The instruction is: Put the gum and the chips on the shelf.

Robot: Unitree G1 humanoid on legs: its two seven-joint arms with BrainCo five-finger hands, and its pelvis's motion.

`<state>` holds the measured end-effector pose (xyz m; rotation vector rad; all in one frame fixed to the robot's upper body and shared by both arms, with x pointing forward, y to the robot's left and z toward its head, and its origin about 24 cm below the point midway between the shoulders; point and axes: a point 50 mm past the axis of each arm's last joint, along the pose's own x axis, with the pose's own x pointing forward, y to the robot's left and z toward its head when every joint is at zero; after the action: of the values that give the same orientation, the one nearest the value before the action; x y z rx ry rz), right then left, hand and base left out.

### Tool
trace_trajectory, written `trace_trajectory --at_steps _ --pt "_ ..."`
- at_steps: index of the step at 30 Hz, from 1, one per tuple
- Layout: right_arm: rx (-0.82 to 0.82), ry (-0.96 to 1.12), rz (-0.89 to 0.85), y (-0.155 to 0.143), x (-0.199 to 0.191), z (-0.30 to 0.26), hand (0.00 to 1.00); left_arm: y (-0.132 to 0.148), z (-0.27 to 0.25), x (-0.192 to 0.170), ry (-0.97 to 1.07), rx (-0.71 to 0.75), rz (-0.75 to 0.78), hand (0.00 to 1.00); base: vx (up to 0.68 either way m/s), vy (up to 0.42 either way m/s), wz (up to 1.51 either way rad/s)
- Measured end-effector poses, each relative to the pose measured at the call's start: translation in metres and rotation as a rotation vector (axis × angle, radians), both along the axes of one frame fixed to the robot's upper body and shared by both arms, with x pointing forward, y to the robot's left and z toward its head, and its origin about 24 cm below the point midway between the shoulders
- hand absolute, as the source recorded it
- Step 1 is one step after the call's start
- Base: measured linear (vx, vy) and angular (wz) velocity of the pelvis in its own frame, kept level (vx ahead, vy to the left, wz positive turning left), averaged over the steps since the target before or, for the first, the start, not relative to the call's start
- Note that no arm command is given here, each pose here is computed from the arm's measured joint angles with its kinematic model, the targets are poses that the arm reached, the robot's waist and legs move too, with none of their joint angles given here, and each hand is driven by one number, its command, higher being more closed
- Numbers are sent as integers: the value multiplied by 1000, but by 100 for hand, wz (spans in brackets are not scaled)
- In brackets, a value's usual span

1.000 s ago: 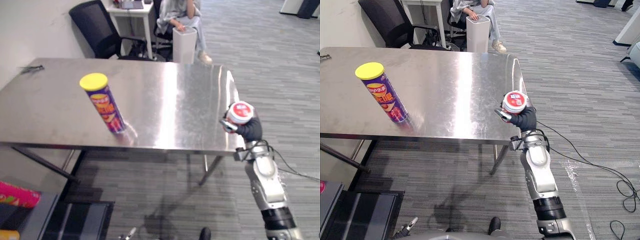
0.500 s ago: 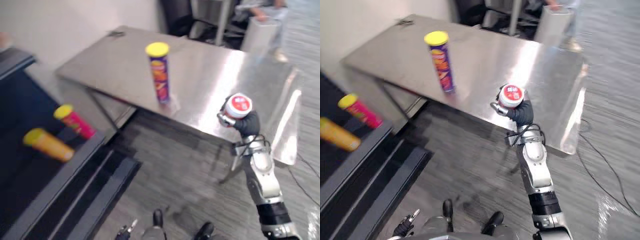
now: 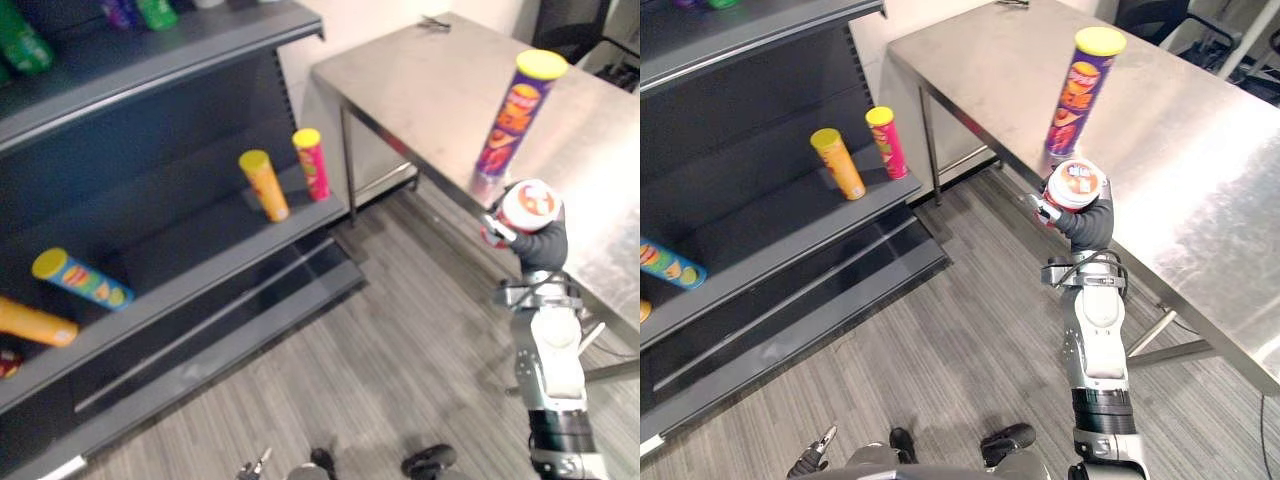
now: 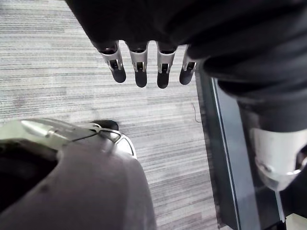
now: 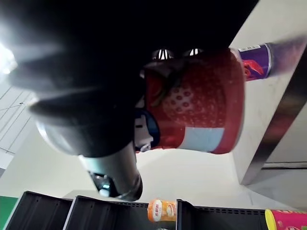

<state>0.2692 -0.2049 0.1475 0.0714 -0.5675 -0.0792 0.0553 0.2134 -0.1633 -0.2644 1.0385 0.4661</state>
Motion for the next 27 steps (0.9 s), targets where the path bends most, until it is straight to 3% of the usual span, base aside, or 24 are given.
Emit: trace_trajectory --at_steps 8,13,21,27 --pt "25 57 -90 -9 -9 -16 100 20 6 11 -20 63 -13 0 -91 117 8" --pt "19 59 -85 -8 -8 -16 100 18 6 13 -30 56 -10 0 40 45 4" --pt "-21 63 70 25 10 -13 100 15 10 24 -93 43 -21 0 60 84 30" --pt "-54 136 163 40 0 -33 100 23 12 26 -91 73 -67 0 127 41 128"
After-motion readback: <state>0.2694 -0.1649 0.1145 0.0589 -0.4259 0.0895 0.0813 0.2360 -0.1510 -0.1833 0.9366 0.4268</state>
